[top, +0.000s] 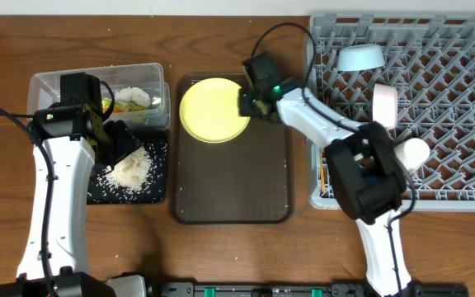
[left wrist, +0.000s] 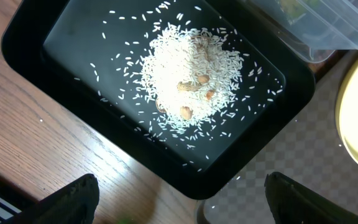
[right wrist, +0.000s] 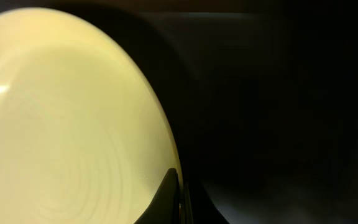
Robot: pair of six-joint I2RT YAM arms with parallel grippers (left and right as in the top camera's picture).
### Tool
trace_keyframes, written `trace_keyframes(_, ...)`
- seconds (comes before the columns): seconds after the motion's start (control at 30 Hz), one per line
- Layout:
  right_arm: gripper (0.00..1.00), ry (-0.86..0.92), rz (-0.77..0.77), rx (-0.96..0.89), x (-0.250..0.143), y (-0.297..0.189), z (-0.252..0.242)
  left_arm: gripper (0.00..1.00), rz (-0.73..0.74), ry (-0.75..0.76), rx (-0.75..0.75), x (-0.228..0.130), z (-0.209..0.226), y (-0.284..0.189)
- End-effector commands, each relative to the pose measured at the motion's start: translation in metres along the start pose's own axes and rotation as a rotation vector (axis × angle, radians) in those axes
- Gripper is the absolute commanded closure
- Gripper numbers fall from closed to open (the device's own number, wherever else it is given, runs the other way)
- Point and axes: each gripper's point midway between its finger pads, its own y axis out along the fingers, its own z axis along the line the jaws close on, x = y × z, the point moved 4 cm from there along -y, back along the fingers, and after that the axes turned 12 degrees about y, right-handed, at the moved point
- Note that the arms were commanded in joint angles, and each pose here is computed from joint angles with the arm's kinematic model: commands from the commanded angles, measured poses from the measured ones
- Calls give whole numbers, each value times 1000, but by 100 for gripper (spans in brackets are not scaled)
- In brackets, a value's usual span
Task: Sort waste into correct bins and load items into the dishwasher rack
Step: 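Carry the yellow plate to the rack and stand it upright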
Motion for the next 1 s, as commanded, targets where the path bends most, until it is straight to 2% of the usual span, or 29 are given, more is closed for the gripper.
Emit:
trace_keyframes(0.0,99,-55,-105,23,40,-58,-2,12,-6,4,19,0,4,-1)
trace_keyframes(0.33,99,-216,-327,-207,78,-186,-33,12,-6,4,19,0,4,-1)
trace_keyframes(0.6,99,-123,-568,-719,106,-253,-102,12,-6,4,19,1,4,-1)
trace_keyframes(0.73,99,-73,-729,-958,119,-288,-119,12,-7,4,19,1,4,-1)
trace_keyframes(0.97,99,-125,-767,-1027,134,-301,-122,12,-10,4,17,1,3,-1)
